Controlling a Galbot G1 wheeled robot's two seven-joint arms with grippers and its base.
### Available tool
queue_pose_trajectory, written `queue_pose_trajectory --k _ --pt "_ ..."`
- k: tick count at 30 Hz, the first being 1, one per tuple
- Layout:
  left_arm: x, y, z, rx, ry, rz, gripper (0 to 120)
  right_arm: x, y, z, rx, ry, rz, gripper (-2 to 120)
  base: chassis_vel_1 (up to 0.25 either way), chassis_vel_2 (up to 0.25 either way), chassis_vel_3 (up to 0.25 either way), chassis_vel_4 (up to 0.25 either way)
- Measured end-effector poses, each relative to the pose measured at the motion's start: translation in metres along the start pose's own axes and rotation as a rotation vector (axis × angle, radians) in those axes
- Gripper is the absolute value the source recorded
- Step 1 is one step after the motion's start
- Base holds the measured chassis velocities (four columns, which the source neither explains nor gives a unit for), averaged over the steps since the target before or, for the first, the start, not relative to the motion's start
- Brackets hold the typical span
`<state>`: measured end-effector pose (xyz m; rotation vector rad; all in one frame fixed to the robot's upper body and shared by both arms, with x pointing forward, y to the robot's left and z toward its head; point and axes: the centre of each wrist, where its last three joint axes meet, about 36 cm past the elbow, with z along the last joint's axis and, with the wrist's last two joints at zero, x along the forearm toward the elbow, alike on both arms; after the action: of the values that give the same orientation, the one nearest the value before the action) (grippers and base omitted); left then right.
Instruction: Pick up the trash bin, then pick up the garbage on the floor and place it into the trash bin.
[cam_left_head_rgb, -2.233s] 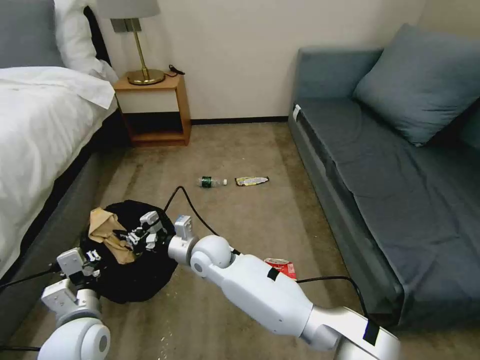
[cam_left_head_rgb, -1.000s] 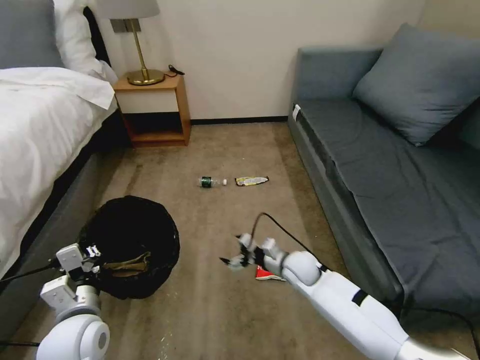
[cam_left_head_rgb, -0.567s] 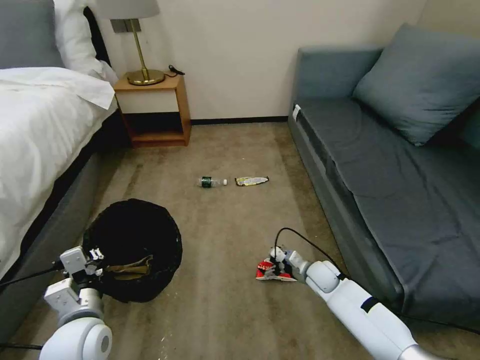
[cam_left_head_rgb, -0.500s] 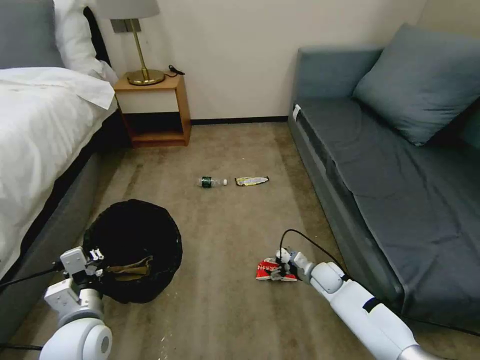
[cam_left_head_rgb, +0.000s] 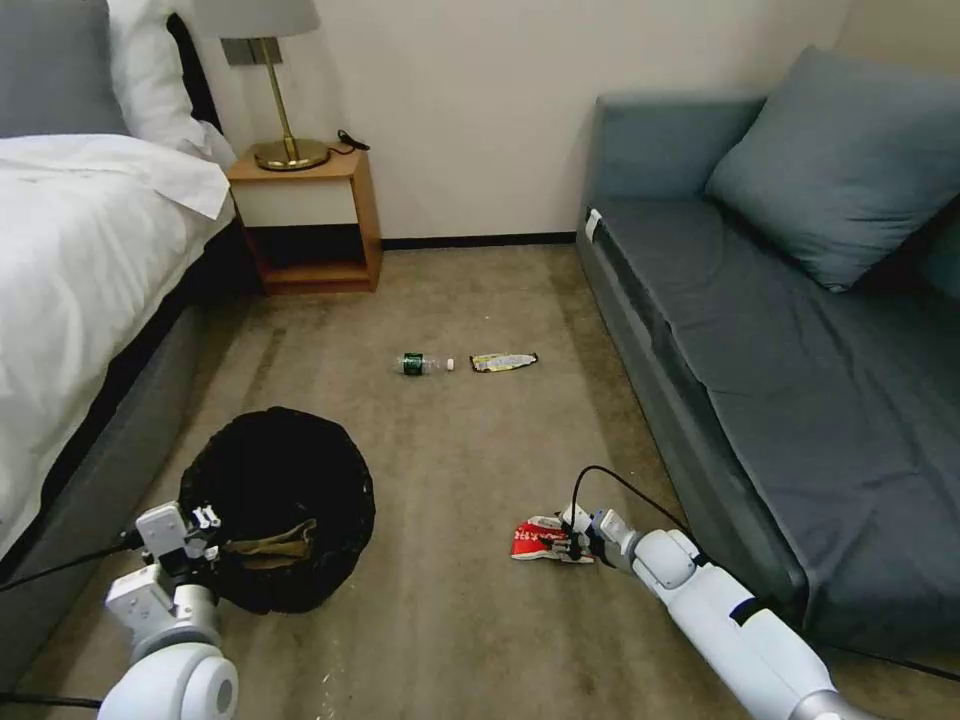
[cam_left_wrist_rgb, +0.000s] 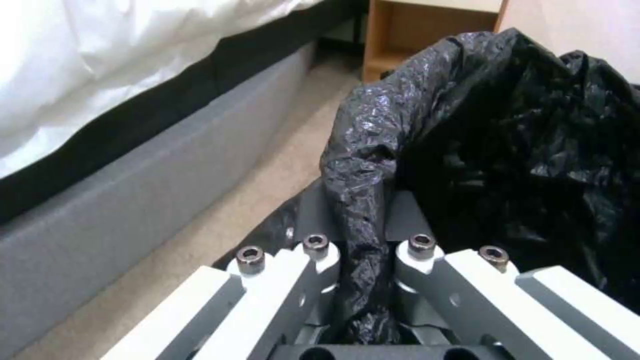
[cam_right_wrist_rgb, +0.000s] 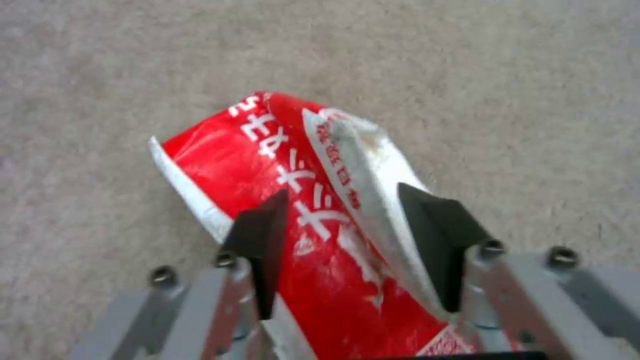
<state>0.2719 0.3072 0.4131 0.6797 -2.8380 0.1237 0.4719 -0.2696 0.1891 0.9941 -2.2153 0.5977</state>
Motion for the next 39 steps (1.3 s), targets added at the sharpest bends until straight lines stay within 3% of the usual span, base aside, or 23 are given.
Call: queue_pose_trajectory --k 3,7,12,19,23,27,28,32,33,36,39 --pt "-0.001 -0.001 -0.001 0.006 -0.004 -0.001 5 0.001 0.001 0.002 -0.001 0.000 0.000 36 0.000 0.000 0.000 0.000" --pt "0.002 -0.003 0.002 0.018 0.003 -0.008 5 0.004 0.002 0.006 -0.006 -0.012 -0.010 16 0.000 0.000 0.000 0.000" --pt "0.005 -0.003 0.008 0.010 0.008 -0.022 5 0.005 0.004 0.008 -0.016 -0.041 -0.035 1 0.000 0.000 0.000 0.000" --pt "0.007 -0.009 0.017 0.010 0.024 -0.037 5 0.002 0.011 -0.001 -0.036 -0.090 -0.049 0 0.000 0.000 0.000 0.000" --pt "0.008 -0.008 0.022 0.000 0.034 -0.050 5 0.003 0.009 -0.024 -0.042 -0.184 -0.061 0 0.000 0.000 0.000 0.000" --pt "0.009 -0.007 0.026 -0.011 0.037 -0.062 5 0.007 0.016 -0.084 -0.060 -0.362 -0.090 0 0.000 0.000 0.000 0.000" --pt "0.009 -0.007 0.026 -0.011 0.037 -0.062 5 0.007 0.016 -0.084 -0.060 -0.362 -0.090 0 0.000 0.000 0.000 0.000" --pt "0.010 -0.009 0.027 -0.011 0.037 -0.065 5 0.020 0.037 -0.175 -0.093 -0.573 -0.160 0 0.000 0.000 0.000 0.000" --pt "0.010 -0.009 0.027 -0.011 0.037 -0.065 5 0.020 0.037 -0.175 -0.093 -0.573 -0.160 0 0.000 0.000 0.000 0.000" --pt "0.008 -0.011 0.028 -0.012 0.037 -0.062 5 0.035 0.061 -0.238 -0.124 -0.685 -0.251 0 0.000 0.000 0.000 0.000" --pt "0.006 -0.012 0.027 -0.013 0.033 -0.058 5 0.042 0.081 -0.267 -0.127 -0.724 -0.318 0 0.000 0.000 0.000 0.000"
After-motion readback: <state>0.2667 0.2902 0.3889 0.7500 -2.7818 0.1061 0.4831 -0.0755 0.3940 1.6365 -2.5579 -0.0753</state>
